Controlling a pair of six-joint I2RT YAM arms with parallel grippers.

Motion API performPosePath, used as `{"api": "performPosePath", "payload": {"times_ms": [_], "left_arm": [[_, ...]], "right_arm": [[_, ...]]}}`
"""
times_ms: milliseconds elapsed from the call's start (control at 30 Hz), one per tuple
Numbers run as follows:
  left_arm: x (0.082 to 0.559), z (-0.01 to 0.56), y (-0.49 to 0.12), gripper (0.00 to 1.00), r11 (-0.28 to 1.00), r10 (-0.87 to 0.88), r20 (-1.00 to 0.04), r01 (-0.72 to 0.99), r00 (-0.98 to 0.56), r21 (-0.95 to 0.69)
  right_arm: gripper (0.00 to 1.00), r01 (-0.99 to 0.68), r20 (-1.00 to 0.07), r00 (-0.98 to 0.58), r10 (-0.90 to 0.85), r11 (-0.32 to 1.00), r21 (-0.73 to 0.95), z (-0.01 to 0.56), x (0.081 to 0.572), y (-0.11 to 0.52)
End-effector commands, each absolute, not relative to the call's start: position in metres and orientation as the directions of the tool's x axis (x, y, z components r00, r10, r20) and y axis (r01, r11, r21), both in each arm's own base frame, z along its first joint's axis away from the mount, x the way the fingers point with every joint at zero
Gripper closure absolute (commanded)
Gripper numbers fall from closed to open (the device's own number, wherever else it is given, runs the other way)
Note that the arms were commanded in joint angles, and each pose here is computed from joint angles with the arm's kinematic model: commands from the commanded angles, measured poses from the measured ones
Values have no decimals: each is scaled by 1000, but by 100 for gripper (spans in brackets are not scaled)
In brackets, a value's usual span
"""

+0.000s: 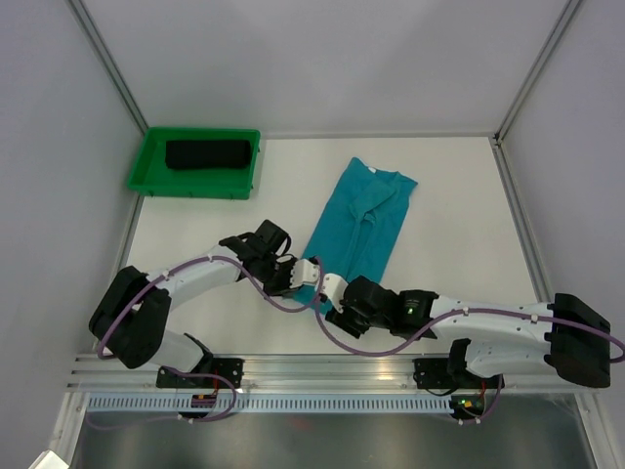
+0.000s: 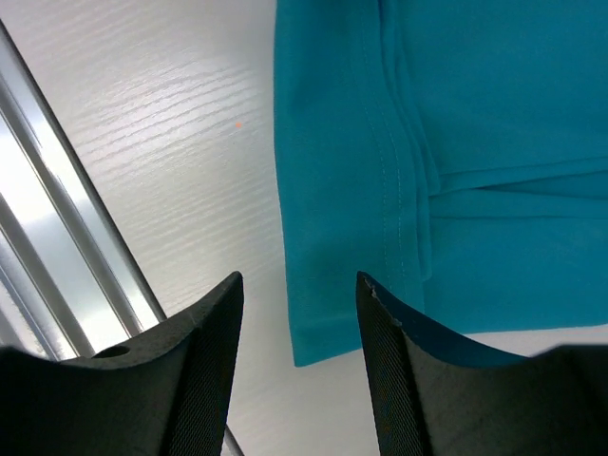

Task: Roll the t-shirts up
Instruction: Roll the tshirt

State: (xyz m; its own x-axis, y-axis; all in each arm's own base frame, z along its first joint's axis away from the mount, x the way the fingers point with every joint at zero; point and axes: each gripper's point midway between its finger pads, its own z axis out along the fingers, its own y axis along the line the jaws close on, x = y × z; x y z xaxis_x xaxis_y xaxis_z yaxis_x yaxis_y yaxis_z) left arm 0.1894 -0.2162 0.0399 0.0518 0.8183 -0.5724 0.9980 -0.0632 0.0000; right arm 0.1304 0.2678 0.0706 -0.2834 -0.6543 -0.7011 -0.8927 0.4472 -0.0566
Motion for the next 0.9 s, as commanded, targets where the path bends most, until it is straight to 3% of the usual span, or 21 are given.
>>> {"api": "performPosePath", "payload": {"times_ms": [0,133,233,400,633,867], "left_arm": [[187,59,-224,98,-27,777,-629,998,-17,-61],[183,62,-227,98,-33,762,-647,996,-26,-79],[185,62,-224,98,-15,760,-649,996,-45,-87],[187,59,-222,98,-6,760,-647,995,-59,-98],[190,59,-225,98,-5,760,-647,995,-60,-99],[188,59,-226,98,-8,756,-651,994,-67,-111]], "right_arm": [[43,-893,-655,-96,-750,356,-277,91,143,272],[43,-940,-606,33,-795,181,-289,68,123,259],[43,-914,-632,51,-774,219,-343,79,129,249],[34,-898,-767,145,-625,242,-367,108,124,246],[34,-944,-589,167,-791,43,-327,56,112,254],[33,-928,-537,155,-829,64,-367,45,120,242]]}}
